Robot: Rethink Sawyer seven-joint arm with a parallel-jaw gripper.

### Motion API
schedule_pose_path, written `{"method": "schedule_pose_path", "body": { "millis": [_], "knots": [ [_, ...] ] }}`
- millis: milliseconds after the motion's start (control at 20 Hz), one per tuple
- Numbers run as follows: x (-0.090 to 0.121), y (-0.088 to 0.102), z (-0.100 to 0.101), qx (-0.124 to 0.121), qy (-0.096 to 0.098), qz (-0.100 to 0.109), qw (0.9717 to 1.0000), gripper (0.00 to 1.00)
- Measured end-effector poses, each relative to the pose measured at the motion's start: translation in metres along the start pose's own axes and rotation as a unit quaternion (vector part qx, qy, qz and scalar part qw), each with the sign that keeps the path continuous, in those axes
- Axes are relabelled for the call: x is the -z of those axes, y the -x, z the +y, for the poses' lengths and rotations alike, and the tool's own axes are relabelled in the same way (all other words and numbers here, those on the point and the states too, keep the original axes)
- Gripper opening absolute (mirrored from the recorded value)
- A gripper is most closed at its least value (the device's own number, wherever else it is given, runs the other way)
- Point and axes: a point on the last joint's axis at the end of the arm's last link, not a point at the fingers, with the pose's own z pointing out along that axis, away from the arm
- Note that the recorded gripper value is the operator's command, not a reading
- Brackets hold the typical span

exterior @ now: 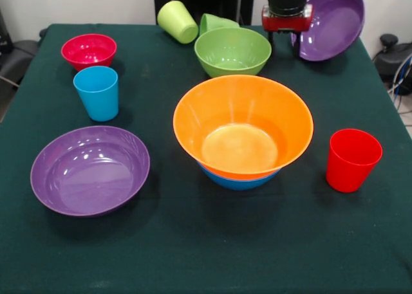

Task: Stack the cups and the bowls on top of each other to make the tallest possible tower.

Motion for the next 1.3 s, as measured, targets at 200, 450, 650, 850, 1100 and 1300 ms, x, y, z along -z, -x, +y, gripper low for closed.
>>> {"method": "schedule_pose_path", "body": {
  "millis": [200,450,650,850,1100,1300],
  "knots": [
    [0.001,-0.009,0.002,0.001,0.002,0.008,1.0,1.0],
    [0.004,-0.018,0.008,0.005,0.008,0.016,0.9998,1.0],
    [0.006,-0.021,0.01,0.007,0.01,0.019,0.9998,1.0],
    [0.009,-0.02,0.014,0.009,0.014,0.016,0.9997,1.0],
    [0.012,-0.017,0.019,0.013,0.019,0.011,0.9997,1.0],
    [0.013,-0.016,0.022,0.014,0.021,0.01,0.9996,1.0]
  ]
}}
